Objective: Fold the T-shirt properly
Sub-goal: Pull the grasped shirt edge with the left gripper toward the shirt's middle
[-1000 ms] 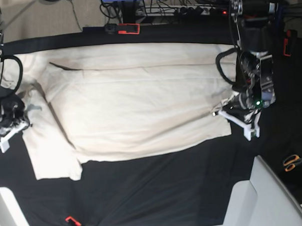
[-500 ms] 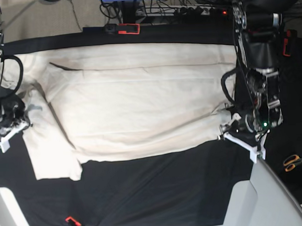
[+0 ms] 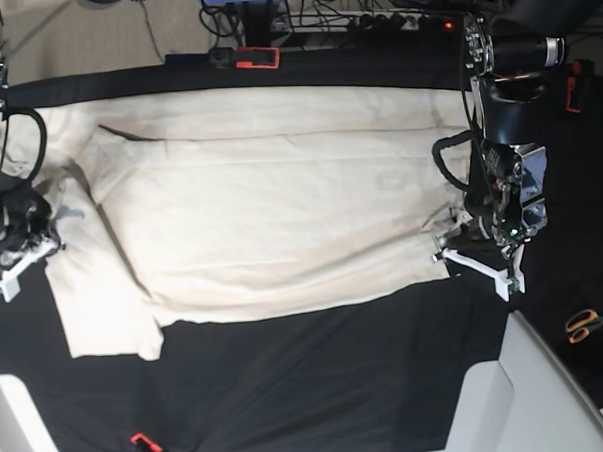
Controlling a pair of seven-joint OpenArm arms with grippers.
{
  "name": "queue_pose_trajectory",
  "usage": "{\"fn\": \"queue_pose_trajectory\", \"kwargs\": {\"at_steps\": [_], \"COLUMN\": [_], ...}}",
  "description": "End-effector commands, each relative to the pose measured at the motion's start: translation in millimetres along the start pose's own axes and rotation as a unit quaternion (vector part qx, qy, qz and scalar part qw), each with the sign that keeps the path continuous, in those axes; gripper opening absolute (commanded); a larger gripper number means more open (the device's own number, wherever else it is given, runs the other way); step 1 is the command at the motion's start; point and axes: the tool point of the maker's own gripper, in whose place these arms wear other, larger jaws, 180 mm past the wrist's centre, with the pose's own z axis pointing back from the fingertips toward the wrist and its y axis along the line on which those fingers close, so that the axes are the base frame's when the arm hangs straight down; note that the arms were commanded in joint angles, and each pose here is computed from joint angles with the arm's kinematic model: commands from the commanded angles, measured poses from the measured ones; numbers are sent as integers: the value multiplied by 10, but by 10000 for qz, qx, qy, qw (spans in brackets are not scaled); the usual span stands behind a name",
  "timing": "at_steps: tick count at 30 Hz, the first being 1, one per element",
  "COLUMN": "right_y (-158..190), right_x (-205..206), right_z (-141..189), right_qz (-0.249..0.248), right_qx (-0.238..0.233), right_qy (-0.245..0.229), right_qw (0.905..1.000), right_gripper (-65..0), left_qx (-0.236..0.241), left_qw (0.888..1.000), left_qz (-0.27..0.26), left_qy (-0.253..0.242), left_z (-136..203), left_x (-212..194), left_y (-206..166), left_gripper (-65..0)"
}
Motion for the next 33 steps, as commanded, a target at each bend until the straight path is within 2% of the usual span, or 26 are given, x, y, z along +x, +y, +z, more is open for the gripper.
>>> {"fn": "queue_pose_trajectory", "kwargs": {"at_steps": [1, 11, 18, 22, 26, 33], "right_y": [-49, -47, -47, -47, -47, -47], "right_x": [245, 250, 250, 250, 250, 250], "right_z": [80, 82, 82, 82, 82, 82], "right_qz": [41, 46, 46, 46, 46, 46], "right_qx": [-24, -23, -23, -23, -23, -23], "right_qy": [-276, -283, -283, -283, -283, -283], "right_qw": [9996, 9996, 9996, 9996, 9996, 9996], "right_gripper": [-644, -644, -644, -644, -644, -644], "left_qx": [-78, -203, -249, -283, -572, -586], "left_qw": [9999, 9996, 9991, 9991, 9980, 9980], "left_qz": [53, 93, 120, 146, 83, 112], "left_qy": [-133, -173, -318, -282, -240, -211], "left_z": [7, 2, 6, -37, -123, -151], "left_x": [119, 147, 343, 345, 235, 182], "left_y": [-64, -206, -263, -286, -379, -387], "left_gripper": [-193, -193, -193, -193, -193, -194]}}
